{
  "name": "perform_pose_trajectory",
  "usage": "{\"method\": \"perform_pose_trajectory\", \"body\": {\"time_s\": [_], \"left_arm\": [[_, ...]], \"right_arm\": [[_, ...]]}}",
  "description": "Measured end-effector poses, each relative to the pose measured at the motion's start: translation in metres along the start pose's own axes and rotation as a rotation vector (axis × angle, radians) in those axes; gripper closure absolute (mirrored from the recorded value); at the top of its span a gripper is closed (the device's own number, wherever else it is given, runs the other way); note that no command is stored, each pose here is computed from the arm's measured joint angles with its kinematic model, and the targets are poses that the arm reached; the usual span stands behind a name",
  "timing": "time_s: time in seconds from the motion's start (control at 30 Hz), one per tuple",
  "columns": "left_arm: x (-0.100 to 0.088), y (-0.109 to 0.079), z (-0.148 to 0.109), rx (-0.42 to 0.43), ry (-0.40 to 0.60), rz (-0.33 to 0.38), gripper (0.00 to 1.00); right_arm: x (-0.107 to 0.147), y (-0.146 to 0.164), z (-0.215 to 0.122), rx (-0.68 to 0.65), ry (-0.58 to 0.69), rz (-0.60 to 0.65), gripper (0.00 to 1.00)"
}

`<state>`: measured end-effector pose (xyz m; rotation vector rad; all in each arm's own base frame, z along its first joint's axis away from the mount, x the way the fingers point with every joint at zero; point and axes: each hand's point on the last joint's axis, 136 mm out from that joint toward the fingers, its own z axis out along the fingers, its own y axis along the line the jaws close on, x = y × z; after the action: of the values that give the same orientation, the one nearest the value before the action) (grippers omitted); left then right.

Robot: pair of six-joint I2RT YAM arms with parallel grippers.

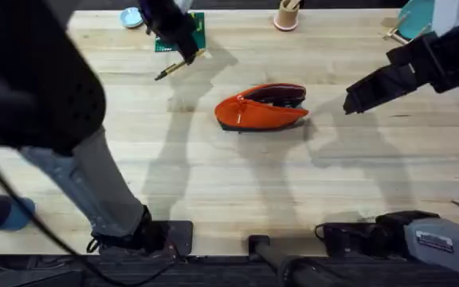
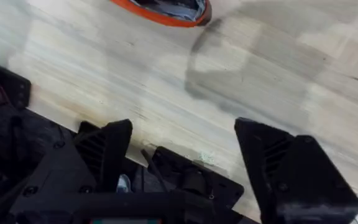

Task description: Unzip the bag, pick up the pens from the table one at a time and place them inside, then zip the bag closed.

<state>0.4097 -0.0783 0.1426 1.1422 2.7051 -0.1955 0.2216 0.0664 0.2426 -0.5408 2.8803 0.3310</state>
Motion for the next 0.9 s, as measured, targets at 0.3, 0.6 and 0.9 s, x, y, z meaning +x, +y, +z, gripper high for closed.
{"method": "perform_pose_trajectory", "body": {"time_s": [0.3,0.6,0.9], "left_arm": [[0.0,-0.055,-0.06,0.005,-0.037,0.04,0.957],[-0.016,-0.099,-0.074,0.036,-0.09,0.106,0.957],[-0.006,-0.139,-0.078,0.036,-0.188,0.131,0.957]], "right_arm": [[0.0,0.0,0.0,0.0,0.0,0.0,0.005],[0.0,0.0,0.0,0.0,0.0,0.0,0.006],[0.0,0.0,0.0,0.0,0.0,-0.003,0.006]]}}
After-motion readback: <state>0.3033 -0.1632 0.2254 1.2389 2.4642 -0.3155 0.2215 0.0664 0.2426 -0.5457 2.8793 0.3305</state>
